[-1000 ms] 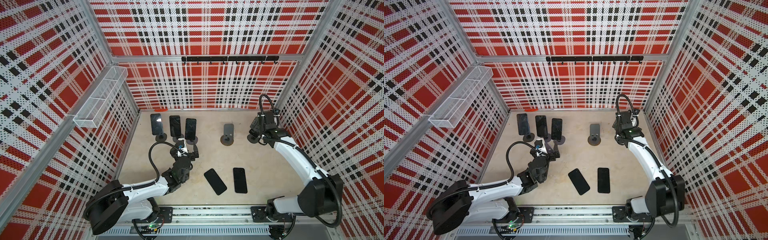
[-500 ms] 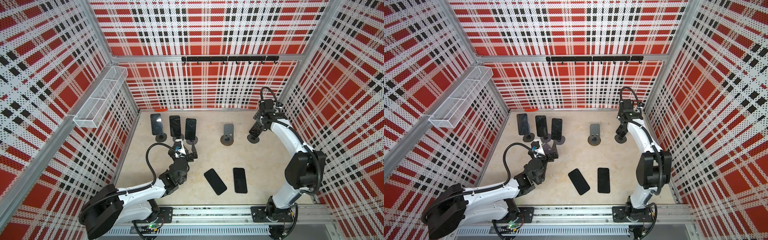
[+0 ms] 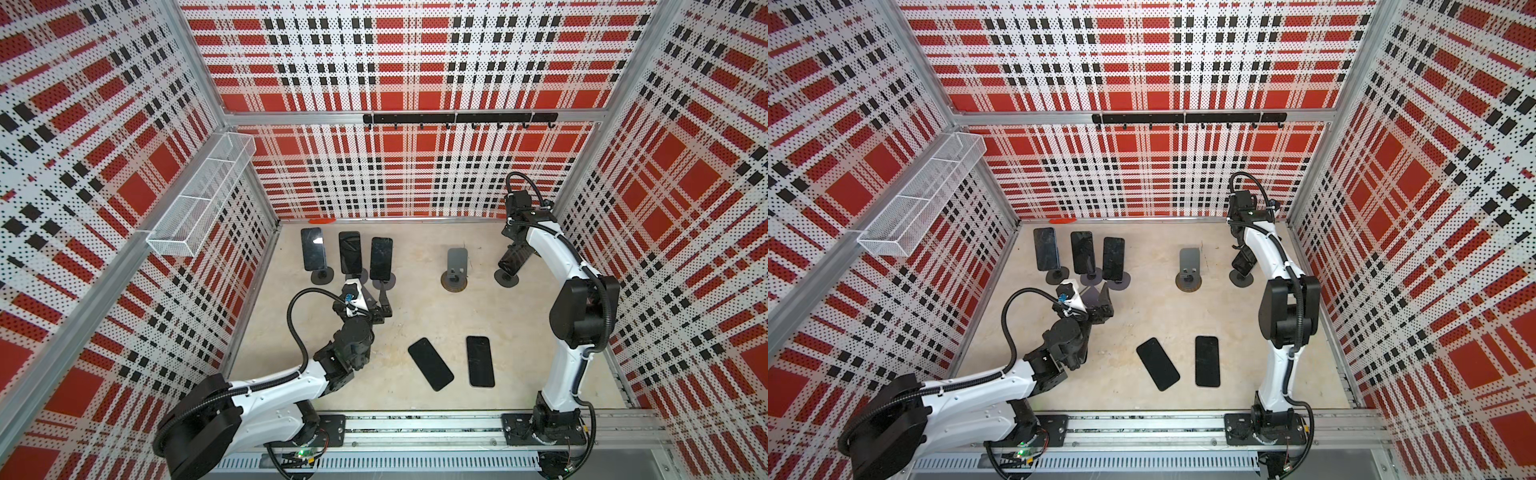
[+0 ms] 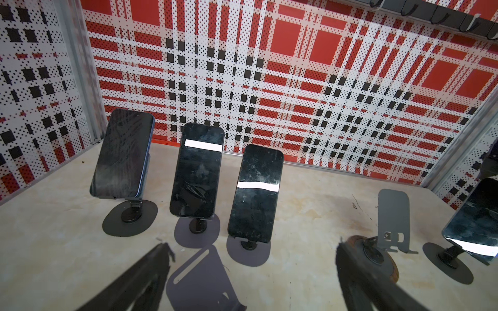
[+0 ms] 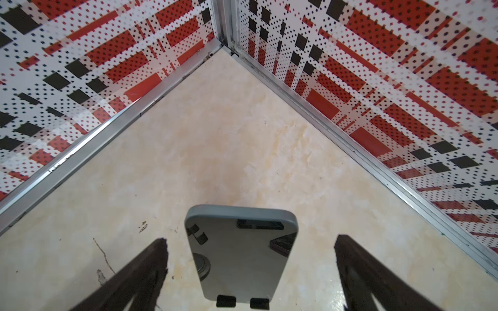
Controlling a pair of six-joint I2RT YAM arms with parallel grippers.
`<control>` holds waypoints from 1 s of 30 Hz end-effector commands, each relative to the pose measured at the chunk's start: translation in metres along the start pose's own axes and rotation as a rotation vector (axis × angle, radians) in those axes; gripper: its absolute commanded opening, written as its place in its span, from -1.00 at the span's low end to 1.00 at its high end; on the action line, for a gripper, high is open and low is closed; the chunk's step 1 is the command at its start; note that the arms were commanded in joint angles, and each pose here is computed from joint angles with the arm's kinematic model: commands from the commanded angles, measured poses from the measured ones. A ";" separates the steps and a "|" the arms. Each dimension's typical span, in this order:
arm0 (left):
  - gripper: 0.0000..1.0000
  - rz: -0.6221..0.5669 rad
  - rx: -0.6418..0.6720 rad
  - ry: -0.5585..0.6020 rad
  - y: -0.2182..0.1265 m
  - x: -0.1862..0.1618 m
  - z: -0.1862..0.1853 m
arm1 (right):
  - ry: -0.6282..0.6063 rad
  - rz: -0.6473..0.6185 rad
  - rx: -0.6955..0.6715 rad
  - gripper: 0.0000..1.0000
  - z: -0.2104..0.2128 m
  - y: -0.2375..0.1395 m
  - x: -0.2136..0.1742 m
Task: Remove the phone from the phone stand
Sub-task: 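Move the right gripper to the phone on the stand in the far corner, then close the right gripper on the top edge of the corner phone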
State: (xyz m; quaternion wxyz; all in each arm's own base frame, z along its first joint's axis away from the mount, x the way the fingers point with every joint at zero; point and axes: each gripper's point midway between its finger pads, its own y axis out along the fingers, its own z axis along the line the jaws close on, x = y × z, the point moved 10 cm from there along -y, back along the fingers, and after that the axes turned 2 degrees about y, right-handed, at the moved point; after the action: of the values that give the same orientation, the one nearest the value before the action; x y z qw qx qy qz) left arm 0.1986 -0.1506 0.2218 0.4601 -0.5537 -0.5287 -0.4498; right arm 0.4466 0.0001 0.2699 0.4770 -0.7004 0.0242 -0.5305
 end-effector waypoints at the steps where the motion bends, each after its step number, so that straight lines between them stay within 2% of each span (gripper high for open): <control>1: 0.96 -0.014 -0.004 -0.025 -0.001 0.002 0.002 | 0.007 -0.030 -0.056 1.00 -0.007 -0.003 0.006; 10: 0.96 -0.017 0.004 -0.032 -0.002 0.002 0.004 | -0.001 -0.028 -0.003 1.00 0.007 0.007 0.005; 30: 0.96 -0.014 0.000 -0.038 -0.002 0.002 0.005 | -0.035 -0.002 -0.077 1.00 0.015 0.034 -0.009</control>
State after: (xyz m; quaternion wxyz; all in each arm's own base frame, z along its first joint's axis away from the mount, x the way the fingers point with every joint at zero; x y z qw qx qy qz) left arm 0.1978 -0.1495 0.2239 0.4503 -0.5595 -0.5333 -0.4469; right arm 0.4690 0.0006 0.2424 0.4623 -0.7222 0.0278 -0.5138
